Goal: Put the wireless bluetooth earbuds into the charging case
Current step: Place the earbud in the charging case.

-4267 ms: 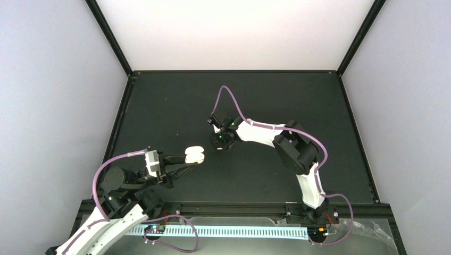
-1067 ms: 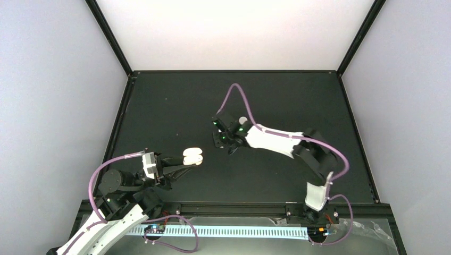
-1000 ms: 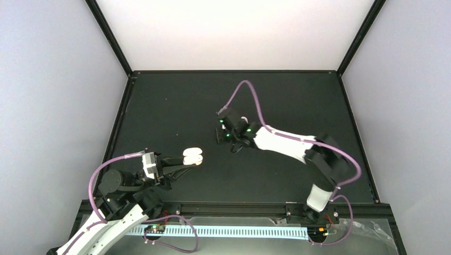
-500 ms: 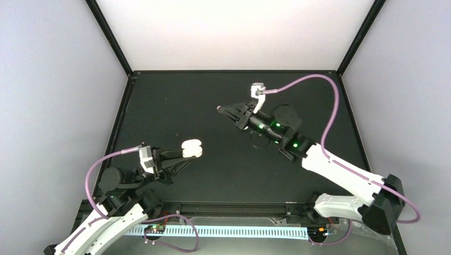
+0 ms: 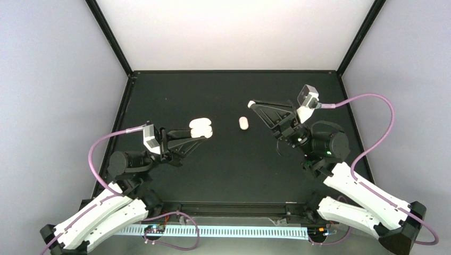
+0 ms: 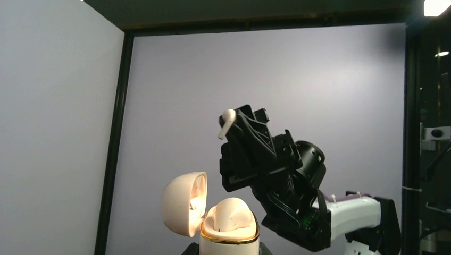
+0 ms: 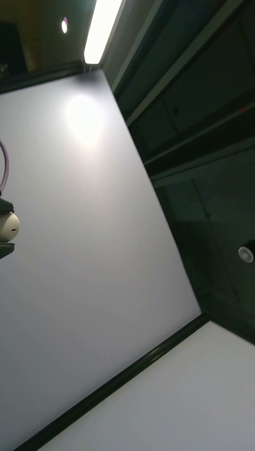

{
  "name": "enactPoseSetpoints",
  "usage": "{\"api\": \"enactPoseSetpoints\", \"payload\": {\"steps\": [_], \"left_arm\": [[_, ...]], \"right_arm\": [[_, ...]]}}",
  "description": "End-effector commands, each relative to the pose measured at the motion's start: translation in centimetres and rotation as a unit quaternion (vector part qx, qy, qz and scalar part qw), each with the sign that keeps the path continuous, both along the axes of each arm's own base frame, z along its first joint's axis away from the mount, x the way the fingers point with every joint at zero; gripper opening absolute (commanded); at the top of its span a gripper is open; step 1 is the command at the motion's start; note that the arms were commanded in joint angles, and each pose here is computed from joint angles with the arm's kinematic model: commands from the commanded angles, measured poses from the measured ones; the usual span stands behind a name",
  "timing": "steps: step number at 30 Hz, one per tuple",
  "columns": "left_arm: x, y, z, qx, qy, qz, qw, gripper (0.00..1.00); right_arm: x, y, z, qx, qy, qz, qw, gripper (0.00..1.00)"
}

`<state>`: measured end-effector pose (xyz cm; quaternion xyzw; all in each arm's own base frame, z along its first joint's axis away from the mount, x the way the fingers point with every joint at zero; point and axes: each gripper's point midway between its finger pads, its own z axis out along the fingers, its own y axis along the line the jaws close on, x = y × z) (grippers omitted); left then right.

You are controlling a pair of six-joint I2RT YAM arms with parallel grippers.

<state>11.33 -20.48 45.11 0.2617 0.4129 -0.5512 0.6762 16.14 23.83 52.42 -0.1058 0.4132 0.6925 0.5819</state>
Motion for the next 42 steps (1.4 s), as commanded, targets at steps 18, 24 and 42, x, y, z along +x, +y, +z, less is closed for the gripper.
{"api": "enactPoseSetpoints", "payload": {"steps": [18,24,42], "left_arm": [[-1.2,-2.3,3.7,-0.053,-0.068,-0.091,0.992,0.02],[-1.3,-3.0,3.5,-0.038,-0.096,-0.078,0.992,0.02],[-0.2,-4.8,2.9,-0.014,-0.114,-0.018,0.993,0.02]], "right_arm": [[-2.1,1.1,0.1,0.047,0.022,0.143,0.988,0.01],[-1.8,1.7,0.0,0.042,0.031,0.153,0.987,0.01],[-2.5,3.2,-1.0,0.022,0.041,0.176,0.983,0.01]]}}
